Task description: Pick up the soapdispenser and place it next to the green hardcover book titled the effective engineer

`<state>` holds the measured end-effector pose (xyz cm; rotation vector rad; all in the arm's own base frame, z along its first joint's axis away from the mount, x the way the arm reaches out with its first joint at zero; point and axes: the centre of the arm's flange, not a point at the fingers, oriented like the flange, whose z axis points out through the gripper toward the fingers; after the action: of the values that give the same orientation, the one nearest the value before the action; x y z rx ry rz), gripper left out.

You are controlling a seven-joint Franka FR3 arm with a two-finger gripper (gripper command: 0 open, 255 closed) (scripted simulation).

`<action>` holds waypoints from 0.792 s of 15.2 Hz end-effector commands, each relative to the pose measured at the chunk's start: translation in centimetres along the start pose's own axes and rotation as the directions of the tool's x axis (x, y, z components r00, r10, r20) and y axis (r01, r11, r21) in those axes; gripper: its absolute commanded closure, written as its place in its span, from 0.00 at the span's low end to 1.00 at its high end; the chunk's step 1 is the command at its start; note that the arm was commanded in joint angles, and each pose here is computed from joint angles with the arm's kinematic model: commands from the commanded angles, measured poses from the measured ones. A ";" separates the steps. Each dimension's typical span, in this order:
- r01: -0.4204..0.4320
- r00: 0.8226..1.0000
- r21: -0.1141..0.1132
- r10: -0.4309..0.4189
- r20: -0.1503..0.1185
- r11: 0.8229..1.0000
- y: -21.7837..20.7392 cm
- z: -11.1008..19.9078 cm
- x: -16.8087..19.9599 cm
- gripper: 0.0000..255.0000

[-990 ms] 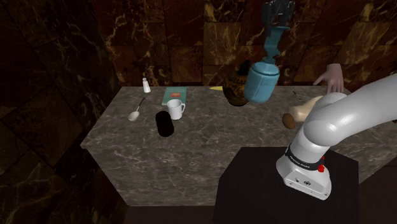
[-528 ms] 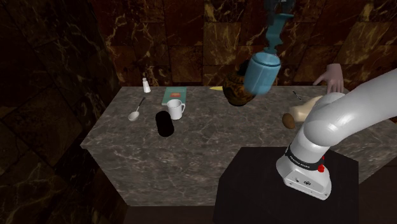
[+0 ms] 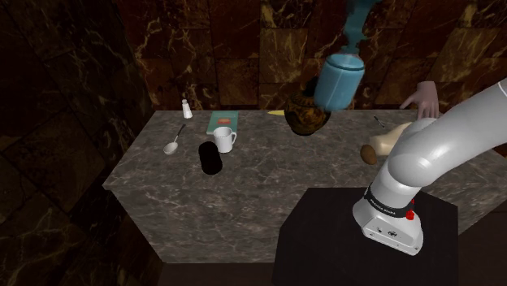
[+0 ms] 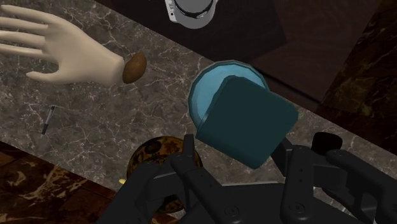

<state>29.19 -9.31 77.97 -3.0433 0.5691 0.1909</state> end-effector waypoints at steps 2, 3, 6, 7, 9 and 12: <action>0.000 1.000 0.000 0.000 0.000 1.000 0.0 -1.6 -0.3 1.00; 0.000 1.000 0.000 0.000 0.000 1.000 0.0 -2.1 -0.4 1.00; 0.000 1.000 0.000 0.000 0.000 1.000 0.0 -3.7 -0.6 1.00; 0.000 1.000 0.000 0.000 0.000 1.000 0.0 -4.2 -0.7 1.00; 0.000 1.000 0.000 0.000 0.000 1.000 0.0 -5.3 -0.8 1.00; 0.000 1.000 0.000 0.000 0.000 1.000 0.0 -6.5 -1.0 1.00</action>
<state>29.08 -9.30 84.16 -3.0431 0.5692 0.1908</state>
